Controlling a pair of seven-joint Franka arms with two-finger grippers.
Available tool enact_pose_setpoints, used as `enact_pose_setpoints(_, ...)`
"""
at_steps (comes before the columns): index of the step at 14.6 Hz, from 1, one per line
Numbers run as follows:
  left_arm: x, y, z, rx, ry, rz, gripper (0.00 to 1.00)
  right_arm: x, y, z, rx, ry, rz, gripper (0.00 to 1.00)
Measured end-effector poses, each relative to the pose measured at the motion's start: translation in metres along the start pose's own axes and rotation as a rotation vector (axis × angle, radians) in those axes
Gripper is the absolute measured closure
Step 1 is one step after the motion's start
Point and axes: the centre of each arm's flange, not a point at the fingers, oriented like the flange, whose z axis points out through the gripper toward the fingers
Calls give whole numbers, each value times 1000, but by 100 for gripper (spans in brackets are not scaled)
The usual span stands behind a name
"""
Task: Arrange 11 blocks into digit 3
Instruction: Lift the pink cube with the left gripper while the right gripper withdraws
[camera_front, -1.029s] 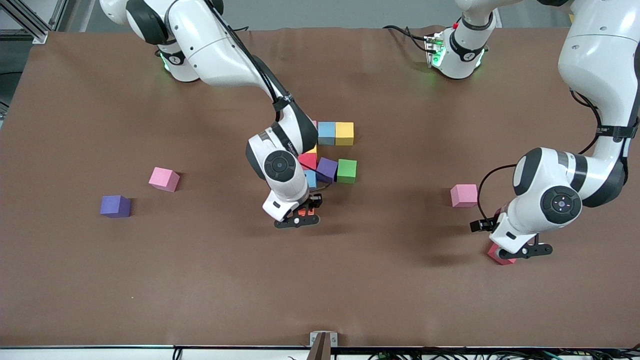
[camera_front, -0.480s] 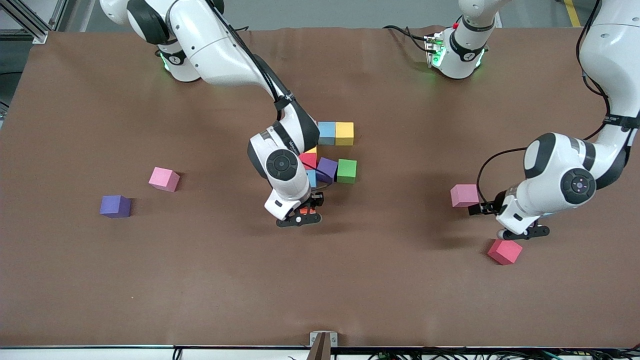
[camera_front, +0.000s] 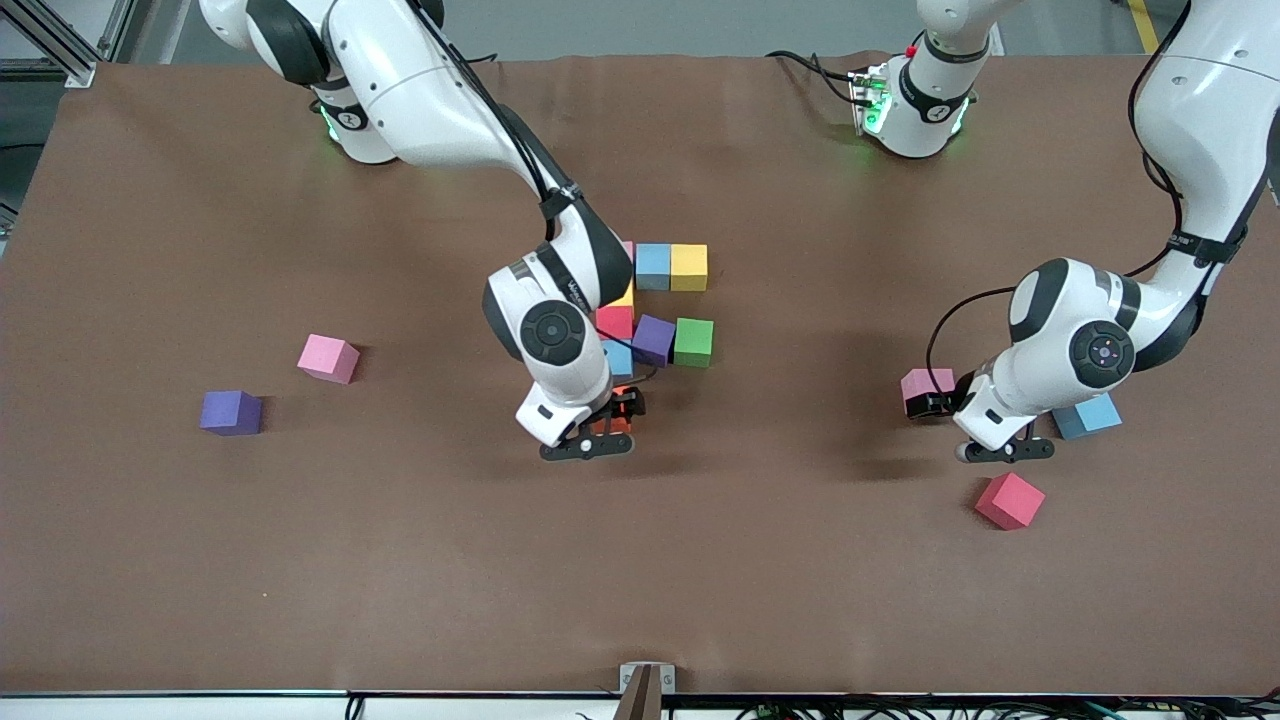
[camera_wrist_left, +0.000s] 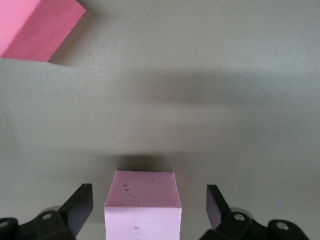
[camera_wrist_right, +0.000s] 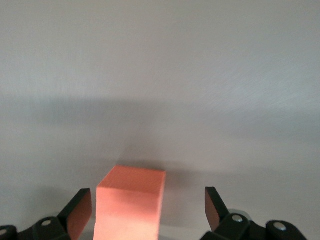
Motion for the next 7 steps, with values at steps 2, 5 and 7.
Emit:
enact_pose_setpoints(2, -4, 0, 6, 6, -11, 7, 0, 21, 34, -46, -19, 28, 49, 0)
enact_pose_setpoints(5, -13, 0, 16, 24, -29, 15, 0, 52, 114, -121, -20, 55, 166, 0)
enact_pose_setpoints(7, -18, -2, 23, 58, -32, 21, 4, 67, 187, -168, -9, 60, 258, 0)
